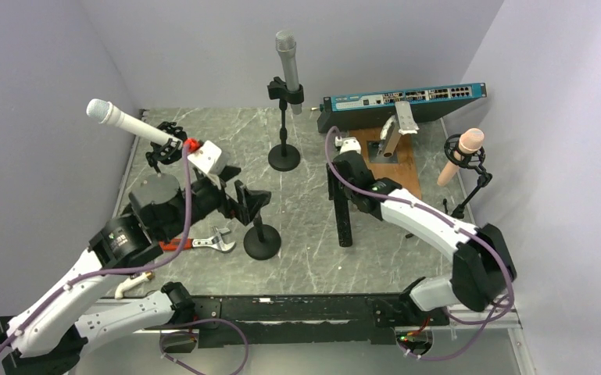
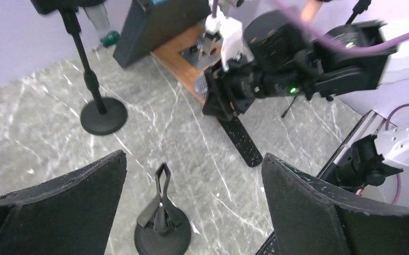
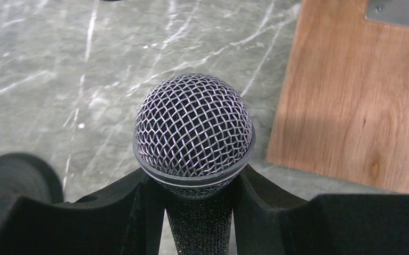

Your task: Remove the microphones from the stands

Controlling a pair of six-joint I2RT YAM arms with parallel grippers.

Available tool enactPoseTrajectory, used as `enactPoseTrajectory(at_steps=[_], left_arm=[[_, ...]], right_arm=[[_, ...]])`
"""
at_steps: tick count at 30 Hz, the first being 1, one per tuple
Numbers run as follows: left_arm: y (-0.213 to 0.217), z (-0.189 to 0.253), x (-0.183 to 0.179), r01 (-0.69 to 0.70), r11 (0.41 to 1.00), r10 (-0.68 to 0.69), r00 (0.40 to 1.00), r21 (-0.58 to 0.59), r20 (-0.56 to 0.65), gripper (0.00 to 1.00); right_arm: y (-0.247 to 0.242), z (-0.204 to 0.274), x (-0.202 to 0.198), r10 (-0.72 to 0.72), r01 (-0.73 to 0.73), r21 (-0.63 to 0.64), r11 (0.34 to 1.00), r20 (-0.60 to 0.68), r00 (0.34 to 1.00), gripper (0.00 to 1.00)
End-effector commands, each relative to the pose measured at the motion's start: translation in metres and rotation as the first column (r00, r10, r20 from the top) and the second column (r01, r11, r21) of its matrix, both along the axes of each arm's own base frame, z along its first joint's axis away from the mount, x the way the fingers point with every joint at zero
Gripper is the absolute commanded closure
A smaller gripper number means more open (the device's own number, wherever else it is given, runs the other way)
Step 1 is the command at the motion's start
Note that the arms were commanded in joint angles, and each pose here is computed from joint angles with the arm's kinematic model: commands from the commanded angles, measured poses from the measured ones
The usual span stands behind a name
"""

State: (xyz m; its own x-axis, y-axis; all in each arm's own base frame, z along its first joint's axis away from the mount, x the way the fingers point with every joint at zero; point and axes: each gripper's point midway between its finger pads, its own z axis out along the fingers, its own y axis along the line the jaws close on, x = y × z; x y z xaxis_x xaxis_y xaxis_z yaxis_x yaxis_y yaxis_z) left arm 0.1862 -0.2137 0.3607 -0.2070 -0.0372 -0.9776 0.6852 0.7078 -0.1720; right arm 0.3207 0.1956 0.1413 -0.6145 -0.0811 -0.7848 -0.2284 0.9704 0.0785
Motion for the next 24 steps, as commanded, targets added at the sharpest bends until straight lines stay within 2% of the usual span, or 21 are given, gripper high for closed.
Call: enactPoseTrajectory(at_steps=[1,2,5,10,15,19,24], left_arm=[[0.003,0.040,0.013,-0.033,0.996,0.027,0.997,0.086,0.079,0.00],[0.006,0.060,0.017,-0.060,0.995,0.051,0.992,0.079,0.112,0.01],[0.016,0.081,0.037,-0.169,0.980,0.149,0.973,0.102,0.179,0.01],[0.040,0.067,0.056,-0.319,0.941,0.279,0.921,0.116,0.272,0.01],[0.065,0.051,0.051,-0.356,0.934,0.331,0.896,0.036,0.296,0.01],[0.077,0.050,0.046,-0.374,0.927,0.362,0.878,-0.021,0.313,0.01],[0.077,0.049,0.041,-0.354,0.934,0.353,0.880,-0.056,0.319,0.02]], right_arm=[[-0.014,0.006,0.031,-0.191,0.191,0.000,0.982,-0.025,0.981,1.00],[-0.017,0.002,0.037,-0.221,0.220,-0.008,0.975,-0.040,0.975,1.00],[-0.023,-0.013,0.056,-0.296,0.294,-0.035,0.955,-0.075,0.952,1.00],[-0.020,-0.038,0.085,-0.341,0.327,-0.127,0.936,-0.108,0.934,1.00],[-0.026,-0.068,0.096,-0.376,0.339,-0.240,0.910,-0.127,0.918,1.00],[-0.036,-0.081,0.100,-0.385,0.348,-0.288,0.892,-0.082,0.919,1.00],[-0.036,-0.090,0.108,-0.364,0.334,-0.290,0.897,-0.052,0.930,0.89]])
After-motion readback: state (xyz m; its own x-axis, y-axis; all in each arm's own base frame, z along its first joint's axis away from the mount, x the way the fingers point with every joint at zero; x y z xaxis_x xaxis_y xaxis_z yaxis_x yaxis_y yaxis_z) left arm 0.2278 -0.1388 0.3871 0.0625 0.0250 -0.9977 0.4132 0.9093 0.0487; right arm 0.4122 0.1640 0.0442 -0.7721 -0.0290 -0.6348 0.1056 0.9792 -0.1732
